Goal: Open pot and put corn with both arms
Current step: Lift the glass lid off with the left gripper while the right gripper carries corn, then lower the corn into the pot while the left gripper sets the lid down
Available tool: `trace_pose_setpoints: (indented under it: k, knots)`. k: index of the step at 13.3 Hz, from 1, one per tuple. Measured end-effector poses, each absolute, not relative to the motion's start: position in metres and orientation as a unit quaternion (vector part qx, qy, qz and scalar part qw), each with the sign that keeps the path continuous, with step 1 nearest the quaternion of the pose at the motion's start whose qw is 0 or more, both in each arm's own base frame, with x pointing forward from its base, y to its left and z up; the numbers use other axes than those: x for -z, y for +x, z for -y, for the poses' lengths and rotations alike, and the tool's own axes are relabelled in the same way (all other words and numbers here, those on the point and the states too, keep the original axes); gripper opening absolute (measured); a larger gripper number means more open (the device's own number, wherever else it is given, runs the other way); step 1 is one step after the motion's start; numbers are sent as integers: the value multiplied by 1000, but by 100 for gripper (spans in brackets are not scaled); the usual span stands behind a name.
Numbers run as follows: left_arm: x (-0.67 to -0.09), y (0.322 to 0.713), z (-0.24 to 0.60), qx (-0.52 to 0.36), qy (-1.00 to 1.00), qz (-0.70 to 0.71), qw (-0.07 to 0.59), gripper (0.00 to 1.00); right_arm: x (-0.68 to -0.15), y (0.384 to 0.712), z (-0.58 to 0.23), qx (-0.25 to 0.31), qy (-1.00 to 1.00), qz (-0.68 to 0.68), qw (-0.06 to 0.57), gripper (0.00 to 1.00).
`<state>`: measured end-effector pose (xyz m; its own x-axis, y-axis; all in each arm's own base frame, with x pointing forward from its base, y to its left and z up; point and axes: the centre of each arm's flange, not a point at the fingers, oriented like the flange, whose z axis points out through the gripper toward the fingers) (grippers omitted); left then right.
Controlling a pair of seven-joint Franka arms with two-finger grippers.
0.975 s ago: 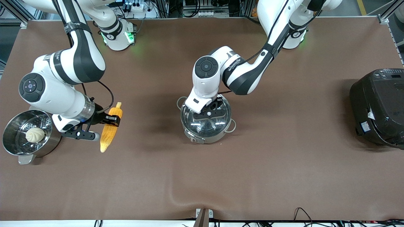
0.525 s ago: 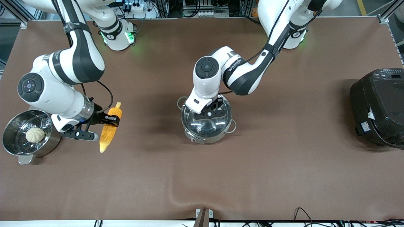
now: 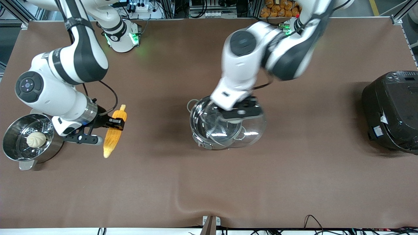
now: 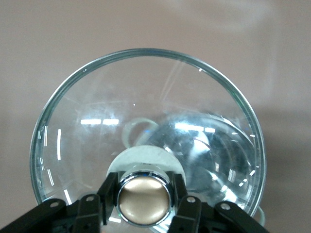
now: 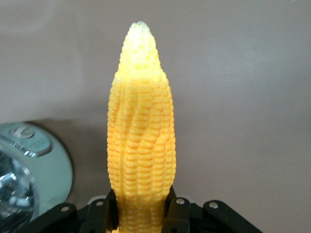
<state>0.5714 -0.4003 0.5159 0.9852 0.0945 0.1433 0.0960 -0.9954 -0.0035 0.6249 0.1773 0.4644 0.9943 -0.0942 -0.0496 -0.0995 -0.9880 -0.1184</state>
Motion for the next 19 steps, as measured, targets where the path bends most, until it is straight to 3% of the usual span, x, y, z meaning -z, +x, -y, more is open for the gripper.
trace_pose_setpoints:
  k: [5,10,14,19]
  knots:
    - [-571,607,270,63,-996,49,29,51,-468,572,-335,-26,-998,8,58,34]
    - [-564,639,121,10,-999,46,7,51,-411,513,-488,-3,-999,27,20,34]
    - [-482,644,71,-18,-998,67,9,51,-359,480,-558,37,-998,37,32,34]
    - [-330,603,85,-3,-995,99,-1,51,-332,508,-544,63,-997,28,15,34]
